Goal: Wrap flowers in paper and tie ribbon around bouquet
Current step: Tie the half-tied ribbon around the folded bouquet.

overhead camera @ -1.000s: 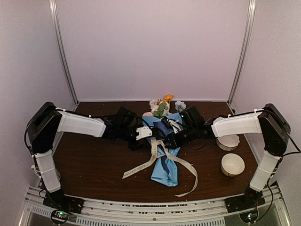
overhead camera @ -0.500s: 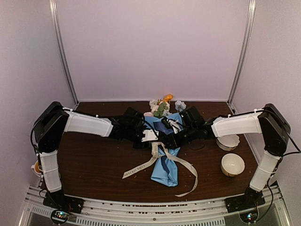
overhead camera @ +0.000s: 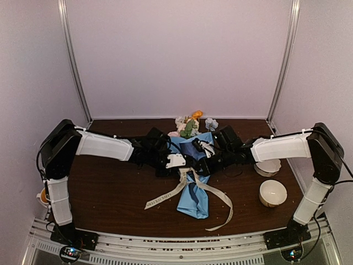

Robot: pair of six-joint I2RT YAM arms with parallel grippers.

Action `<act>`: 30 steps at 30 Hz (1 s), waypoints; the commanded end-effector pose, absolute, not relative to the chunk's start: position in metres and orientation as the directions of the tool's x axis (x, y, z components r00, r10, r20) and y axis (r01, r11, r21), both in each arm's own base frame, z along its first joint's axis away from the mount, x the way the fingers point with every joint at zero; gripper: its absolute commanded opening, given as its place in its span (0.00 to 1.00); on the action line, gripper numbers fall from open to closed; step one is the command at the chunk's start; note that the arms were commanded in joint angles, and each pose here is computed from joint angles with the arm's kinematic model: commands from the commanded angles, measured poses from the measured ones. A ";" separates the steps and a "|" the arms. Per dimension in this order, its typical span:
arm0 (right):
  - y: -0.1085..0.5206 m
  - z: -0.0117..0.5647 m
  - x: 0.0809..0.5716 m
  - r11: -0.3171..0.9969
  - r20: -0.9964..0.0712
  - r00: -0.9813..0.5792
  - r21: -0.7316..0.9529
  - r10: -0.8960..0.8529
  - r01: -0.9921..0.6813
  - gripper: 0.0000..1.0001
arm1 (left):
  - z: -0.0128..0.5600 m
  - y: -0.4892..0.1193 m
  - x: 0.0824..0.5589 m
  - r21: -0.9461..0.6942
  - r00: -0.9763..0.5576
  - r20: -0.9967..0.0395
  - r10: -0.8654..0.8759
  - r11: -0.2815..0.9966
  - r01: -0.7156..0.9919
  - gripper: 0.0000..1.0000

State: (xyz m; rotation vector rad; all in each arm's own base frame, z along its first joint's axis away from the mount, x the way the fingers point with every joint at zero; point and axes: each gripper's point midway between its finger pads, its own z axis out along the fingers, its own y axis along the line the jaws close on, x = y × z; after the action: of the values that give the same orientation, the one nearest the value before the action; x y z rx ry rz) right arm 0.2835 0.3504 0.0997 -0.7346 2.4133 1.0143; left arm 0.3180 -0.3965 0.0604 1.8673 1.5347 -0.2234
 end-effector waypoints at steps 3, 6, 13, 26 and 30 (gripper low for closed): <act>0.333 0.105 0.293 0.661 -0.575 -0.776 0.480 -0.259 -0.577 0.00 | 0.064 -0.389 0.318 0.376 0.204 -0.569 0.797 0.031 0.926 0.00; 0.328 0.107 0.296 0.677 -0.577 -0.779 0.472 -0.246 -0.564 0.00 | 0.061 -0.385 0.316 0.363 0.183 -0.565 0.804 0.044 0.931 0.00; 0.311 0.100 0.300 0.726 -0.558 -0.800 0.453 -0.222 -0.518 0.00 | 0.063 -0.374 0.314 0.347 0.121 -0.565 0.816 0.102 0.932 0.00; 0.257 0.073 0.282 0.824 -0.466 -0.870 0.423 -0.160 -0.378 0.00 | 0.034 -0.335 0.283 0.177 -0.092 -0.478 0.874 0.198 0.964 0.00; 0.239 0.058 0.270 0.840 -0.426 -0.894 0.428 -0.137 -0.333 0.00 | 0.027 -0.325 0.273 0.125 -0.161 -0.446 0.880 0.240 0.963 0.00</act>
State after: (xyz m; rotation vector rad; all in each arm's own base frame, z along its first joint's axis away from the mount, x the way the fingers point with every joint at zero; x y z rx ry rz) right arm 0.2778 0.2603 0.0689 -0.4264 2.5882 0.7643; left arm 0.2836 -0.3419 0.0267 1.7356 1.9677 -0.2556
